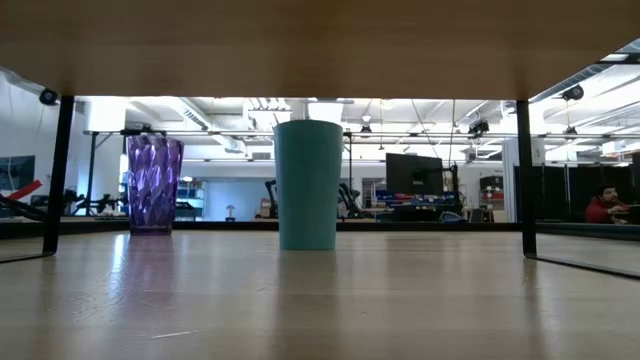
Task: Stack small to large cups/mugs on shelf
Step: Put the blue cup on the shelf
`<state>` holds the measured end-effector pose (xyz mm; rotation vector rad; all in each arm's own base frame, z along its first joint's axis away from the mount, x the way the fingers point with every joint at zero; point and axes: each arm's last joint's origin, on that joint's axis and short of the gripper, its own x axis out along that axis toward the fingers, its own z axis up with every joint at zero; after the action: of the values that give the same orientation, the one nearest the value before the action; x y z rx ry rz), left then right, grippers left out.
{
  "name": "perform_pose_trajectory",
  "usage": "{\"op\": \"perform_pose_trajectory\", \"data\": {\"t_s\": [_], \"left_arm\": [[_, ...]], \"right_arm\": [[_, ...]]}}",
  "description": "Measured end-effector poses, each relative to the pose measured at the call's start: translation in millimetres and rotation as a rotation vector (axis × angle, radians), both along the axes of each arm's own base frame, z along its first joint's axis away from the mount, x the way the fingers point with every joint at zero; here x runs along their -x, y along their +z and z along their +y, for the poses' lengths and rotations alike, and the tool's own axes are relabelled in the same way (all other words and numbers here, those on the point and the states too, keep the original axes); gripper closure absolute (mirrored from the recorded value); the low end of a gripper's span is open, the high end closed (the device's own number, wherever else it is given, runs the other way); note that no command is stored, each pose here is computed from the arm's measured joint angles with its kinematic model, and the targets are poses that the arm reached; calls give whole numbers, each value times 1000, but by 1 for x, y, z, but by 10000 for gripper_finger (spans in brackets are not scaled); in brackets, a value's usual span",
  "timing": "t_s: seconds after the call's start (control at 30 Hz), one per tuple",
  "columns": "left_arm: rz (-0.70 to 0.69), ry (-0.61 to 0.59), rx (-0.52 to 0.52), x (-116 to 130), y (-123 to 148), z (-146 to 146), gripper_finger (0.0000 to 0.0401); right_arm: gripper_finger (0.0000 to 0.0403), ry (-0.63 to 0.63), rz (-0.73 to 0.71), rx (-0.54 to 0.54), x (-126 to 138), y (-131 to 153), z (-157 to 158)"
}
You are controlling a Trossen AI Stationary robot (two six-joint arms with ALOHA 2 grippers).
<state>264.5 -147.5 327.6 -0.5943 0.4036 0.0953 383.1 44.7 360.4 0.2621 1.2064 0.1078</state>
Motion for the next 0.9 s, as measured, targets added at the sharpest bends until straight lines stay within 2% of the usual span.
{"op": "perform_pose_trajectory", "data": {"t_s": [0.2,0.33,0.57,0.73,0.9], "left_arm": [[123,93,-71,13,4,38,401],[208,129,-146,21,4,60,401],[306,94,-252,28,5,96,401],[322,62,-274,38,2,116,401],[307,54,-236,58,-7,127,401]], "right_arm": [[379,-90,19,-77,-7,-8,-50],[335,-134,59,-101,-15,-25,-77],[259,-264,48,-128,-36,-49,-108],[248,-342,79,-132,-49,-72,-122],[252,-334,136,-127,-55,-92,-124]]}}
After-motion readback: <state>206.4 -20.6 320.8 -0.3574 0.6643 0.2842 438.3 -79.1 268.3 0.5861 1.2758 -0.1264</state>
